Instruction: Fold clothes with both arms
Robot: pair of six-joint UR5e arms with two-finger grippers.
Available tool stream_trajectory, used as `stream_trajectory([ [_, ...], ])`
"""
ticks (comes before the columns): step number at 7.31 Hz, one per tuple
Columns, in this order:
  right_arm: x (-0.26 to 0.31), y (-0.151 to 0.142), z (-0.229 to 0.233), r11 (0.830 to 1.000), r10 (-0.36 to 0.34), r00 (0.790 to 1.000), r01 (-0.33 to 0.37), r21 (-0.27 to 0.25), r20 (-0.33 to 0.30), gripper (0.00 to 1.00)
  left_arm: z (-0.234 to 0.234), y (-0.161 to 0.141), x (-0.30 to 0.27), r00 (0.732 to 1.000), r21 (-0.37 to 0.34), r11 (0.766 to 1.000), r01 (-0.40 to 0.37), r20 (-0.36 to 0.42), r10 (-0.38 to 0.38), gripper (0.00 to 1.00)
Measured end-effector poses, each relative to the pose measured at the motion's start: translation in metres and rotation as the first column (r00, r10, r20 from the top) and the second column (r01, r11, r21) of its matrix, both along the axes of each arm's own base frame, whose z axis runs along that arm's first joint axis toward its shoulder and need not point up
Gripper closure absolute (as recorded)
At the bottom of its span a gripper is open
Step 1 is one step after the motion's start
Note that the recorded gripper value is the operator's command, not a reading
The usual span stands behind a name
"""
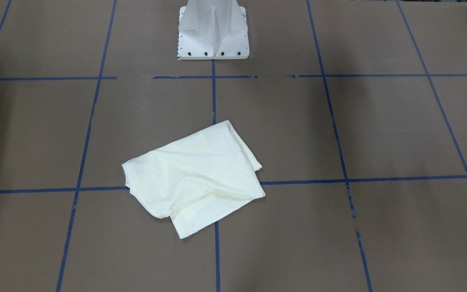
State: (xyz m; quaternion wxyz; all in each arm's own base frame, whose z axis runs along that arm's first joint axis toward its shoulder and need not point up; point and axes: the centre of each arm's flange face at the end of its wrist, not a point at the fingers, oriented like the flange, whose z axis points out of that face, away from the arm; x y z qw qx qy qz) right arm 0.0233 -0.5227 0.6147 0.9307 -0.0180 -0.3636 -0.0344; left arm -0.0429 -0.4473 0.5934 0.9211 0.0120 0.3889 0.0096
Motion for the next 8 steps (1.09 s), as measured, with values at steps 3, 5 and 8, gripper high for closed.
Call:
stream_trajectory([
  [3,-0.0001,-0.0009,-0.0033,1.0,0.0,1.0,0.0,0.007,0.001,0.0,-0.0019,0.0001,0.0022,1.0,0.001,1.0,-0.002,-0.026,0.002,0.0],
  [5,-0.0001,-0.0014,-0.0042,1.0,0.0,1.0,0.0,0.009,0.001,0.0,-0.0027,-0.0003,0.0025,1.0,0.006,1.0,-0.002,-0.029,0.002,0.0],
  [8,-0.0001,-0.0011,-0.0069,1.0,0.0,1.0,0.0,0.014,0.001,0.0,-0.0044,-0.0029,0.0034,0.999,0.014,1.0,-0.004,-0.038,0.005,0.0],
])
